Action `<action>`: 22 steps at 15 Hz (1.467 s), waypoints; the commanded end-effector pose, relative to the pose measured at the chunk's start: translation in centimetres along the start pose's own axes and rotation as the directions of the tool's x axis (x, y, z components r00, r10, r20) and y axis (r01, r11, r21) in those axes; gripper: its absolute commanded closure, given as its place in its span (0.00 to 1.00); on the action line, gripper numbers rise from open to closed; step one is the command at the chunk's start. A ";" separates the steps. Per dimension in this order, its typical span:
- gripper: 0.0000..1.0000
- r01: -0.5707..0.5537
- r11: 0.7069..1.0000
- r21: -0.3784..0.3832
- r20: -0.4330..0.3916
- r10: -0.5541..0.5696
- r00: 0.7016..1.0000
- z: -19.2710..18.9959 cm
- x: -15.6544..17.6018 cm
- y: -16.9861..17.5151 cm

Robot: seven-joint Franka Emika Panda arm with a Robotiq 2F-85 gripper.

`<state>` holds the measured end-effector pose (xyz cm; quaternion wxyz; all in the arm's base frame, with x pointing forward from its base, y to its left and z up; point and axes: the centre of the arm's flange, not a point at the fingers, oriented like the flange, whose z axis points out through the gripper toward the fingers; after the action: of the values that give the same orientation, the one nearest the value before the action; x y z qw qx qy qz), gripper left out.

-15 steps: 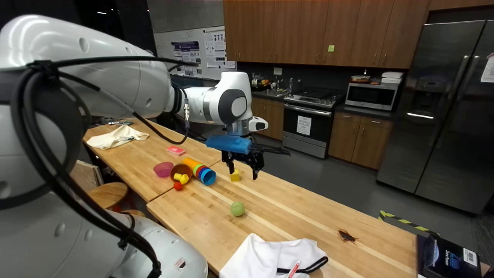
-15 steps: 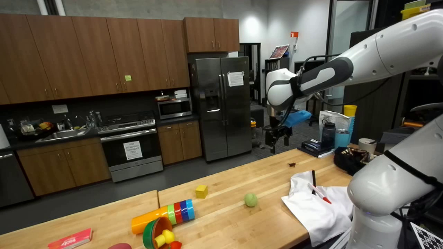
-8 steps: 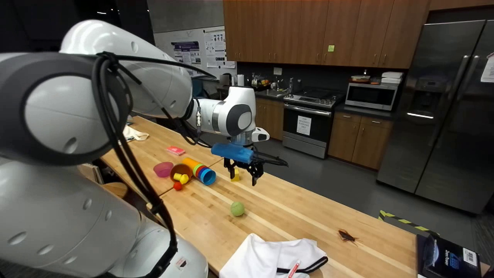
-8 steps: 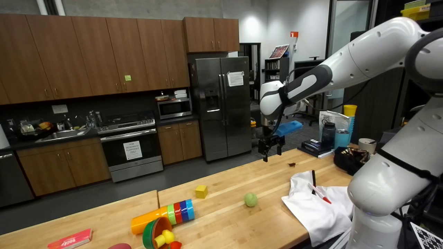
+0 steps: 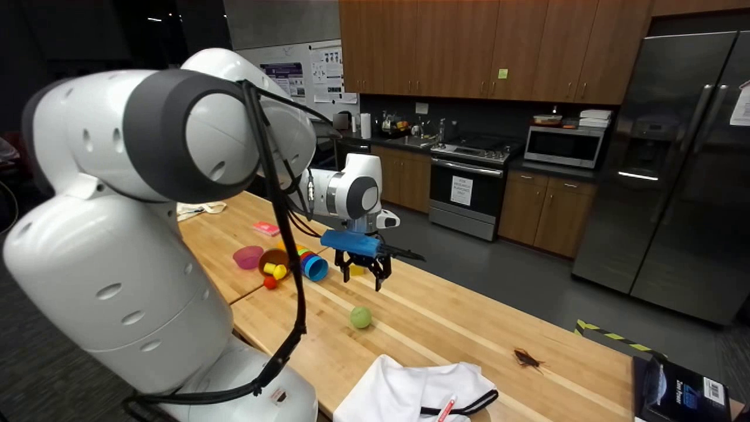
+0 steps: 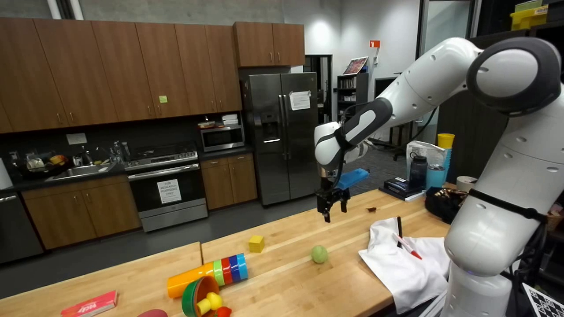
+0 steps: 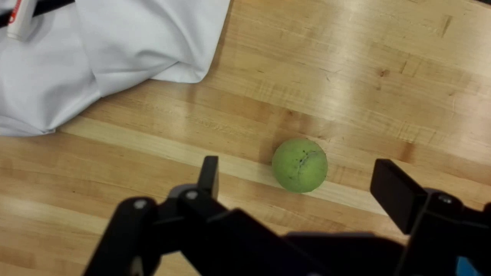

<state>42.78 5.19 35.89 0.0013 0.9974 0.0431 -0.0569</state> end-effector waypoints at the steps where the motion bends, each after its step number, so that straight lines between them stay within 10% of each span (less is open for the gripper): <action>1: 0.00 -0.002 1.000 -0.003 0.016 0.002 1.000 1.1 3.2 -0.9; 22: 0.00 -0.014 0.998 0.057 0.209 0.002 0.978 10.3 8.9 -4.6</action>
<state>49.21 10.02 25.55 -0.0147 0.9880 0.0478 -0.1459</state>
